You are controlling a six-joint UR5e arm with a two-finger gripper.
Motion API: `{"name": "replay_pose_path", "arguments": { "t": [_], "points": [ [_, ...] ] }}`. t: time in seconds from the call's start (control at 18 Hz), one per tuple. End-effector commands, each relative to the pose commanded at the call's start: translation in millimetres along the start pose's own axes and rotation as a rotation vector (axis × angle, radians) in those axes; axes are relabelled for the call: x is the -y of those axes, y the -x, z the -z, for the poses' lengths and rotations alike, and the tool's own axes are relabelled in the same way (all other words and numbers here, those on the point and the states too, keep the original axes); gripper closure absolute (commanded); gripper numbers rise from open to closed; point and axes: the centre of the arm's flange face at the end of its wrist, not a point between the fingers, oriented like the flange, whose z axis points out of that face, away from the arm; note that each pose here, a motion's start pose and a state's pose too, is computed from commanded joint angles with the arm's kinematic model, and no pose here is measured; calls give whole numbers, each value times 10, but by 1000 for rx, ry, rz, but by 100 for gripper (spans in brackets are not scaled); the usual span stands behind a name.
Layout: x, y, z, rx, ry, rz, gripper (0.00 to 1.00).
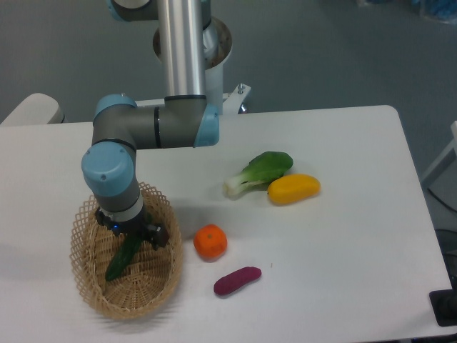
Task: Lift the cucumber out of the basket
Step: 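Lower the gripper onto the cucumber and close the fingers around it, then lift the held cucumber out of the basket and carry it toward the sweet potato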
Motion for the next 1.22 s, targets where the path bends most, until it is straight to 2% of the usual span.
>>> {"name": "replay_pose_path", "arguments": {
  "t": [0.72,0.78,0.89,1.0,1.11,1.22],
  "points": [
    [25,-101,-209,20,32,-20,0],
    [31,-99,-201,21,30,-22,5],
    [35,-97,-196,21,30,-23,33],
    [50,-92,-169,22,23,-25,51],
    [58,-87,-157,24,23,-29,58],
    [58,-87,-148,24,21,-49,60]
  ]
}}
